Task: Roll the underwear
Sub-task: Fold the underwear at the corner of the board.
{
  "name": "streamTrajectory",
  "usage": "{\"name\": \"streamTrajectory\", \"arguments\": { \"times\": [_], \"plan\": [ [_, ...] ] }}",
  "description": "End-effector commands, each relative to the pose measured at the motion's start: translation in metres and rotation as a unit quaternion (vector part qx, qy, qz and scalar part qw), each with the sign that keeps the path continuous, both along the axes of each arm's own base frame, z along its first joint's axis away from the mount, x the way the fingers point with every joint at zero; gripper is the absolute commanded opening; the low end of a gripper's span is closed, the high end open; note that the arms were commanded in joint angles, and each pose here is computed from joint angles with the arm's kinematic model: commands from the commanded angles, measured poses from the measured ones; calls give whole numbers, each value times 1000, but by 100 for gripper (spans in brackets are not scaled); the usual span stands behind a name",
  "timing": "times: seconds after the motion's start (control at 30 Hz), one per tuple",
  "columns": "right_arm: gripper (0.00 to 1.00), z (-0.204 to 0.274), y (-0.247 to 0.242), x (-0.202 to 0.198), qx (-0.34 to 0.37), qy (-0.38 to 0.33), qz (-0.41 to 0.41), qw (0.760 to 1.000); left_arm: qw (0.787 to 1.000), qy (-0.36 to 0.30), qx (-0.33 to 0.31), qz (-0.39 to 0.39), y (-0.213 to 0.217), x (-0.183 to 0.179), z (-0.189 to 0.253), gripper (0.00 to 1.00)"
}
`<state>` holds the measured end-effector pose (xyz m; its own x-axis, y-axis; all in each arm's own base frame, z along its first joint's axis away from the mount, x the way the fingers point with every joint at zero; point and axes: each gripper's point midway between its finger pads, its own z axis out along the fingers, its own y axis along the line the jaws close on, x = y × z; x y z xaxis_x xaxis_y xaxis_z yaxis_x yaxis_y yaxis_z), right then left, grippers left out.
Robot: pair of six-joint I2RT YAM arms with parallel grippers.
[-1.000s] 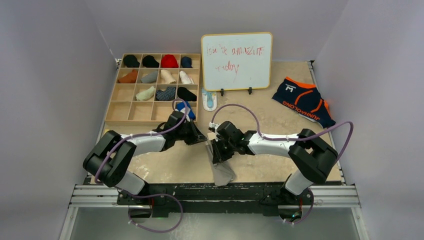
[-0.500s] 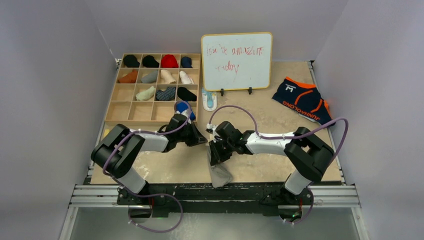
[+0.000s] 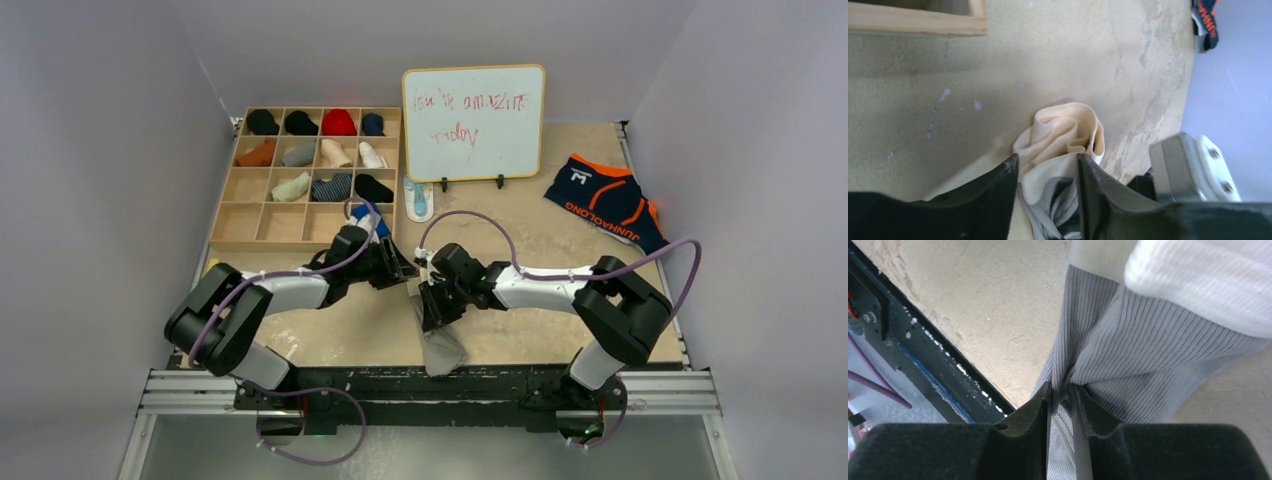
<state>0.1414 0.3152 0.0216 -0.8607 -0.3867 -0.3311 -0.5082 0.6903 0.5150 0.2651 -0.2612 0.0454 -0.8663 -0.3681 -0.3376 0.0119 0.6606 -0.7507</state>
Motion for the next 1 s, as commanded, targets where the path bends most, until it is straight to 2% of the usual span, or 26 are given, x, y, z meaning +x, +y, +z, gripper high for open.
{"name": "streamTrajectory", "arguments": {
  "times": [0.0, 0.17, 0.4, 0.57, 0.8, 0.87, 0.97],
  "plan": [
    [23, -1, -20, 1, -40, -17, -27, 999, 999, -32, -18, 8, 3, 1, 27, 47],
    [24, 0, -24, 2, -43, -22, -32, 998, 998, -31, -53, -4, -7, 0, 41, 53],
    [24, 3, -23, 4, -38, -28, -34, 998, 997, -7, -77, -22, -18, -7, 38, 59],
    [24, 2, -22, 3, -36, -29, -31, 998, 997, 20, -57, -53, -35, -13, 25, 62],
    [24, 2, -22, 4, -35, -31, -28, 999, 997, 42, -35, -58, -43, -11, 8, 63],
    [24, 2, -22, 3, -36, -31, -26, 999, 997, 43, -26, -58, -41, -10, 5, 58],
    [24, 2, -24, 3, -37, -32, -26, 998, 998, 43, 0, -43, -33, -8, -2, 42]
  ]
}}
